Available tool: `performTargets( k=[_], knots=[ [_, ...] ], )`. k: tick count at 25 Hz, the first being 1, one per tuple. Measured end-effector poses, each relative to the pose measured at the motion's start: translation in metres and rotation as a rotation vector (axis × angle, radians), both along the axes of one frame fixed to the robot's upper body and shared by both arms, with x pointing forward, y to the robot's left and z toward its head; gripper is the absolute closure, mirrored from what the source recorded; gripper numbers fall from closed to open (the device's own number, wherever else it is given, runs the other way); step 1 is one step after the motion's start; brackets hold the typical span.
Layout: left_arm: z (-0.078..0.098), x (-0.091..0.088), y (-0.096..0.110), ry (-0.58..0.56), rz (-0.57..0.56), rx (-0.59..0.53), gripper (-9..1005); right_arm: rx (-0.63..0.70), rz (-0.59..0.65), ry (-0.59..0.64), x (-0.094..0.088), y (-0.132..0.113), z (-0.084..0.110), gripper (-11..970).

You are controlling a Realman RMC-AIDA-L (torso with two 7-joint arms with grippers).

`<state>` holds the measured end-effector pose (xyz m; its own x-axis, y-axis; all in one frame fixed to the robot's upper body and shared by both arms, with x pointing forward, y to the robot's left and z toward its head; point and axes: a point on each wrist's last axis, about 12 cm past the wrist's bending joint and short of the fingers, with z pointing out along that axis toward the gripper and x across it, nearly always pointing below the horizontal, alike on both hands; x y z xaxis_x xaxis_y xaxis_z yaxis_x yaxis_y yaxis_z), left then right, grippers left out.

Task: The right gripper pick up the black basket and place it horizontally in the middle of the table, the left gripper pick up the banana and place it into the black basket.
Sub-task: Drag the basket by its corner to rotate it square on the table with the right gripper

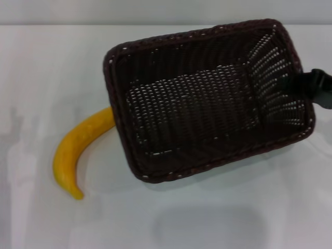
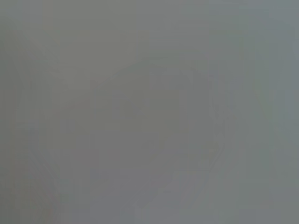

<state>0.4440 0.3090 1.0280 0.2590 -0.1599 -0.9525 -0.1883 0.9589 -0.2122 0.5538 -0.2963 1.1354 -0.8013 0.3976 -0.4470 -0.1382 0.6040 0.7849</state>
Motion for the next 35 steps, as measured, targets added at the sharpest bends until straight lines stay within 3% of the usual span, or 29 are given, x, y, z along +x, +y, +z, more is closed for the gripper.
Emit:
performTargets(
  k=[10, 35],
  knots=[
    [-0.001, 0.001, 0.002, 0.007, -0.001, 0.012, 106, -0.018, 0.012, -0.011, 0.003, 0.029, -0.013, 738],
    [-0.003, -0.001, 0.008, 0.004, 0.002, -0.007, 107, -0.106, -0.023, -0.07, 0.013, 0.032, -0.003, 731]
  ],
)
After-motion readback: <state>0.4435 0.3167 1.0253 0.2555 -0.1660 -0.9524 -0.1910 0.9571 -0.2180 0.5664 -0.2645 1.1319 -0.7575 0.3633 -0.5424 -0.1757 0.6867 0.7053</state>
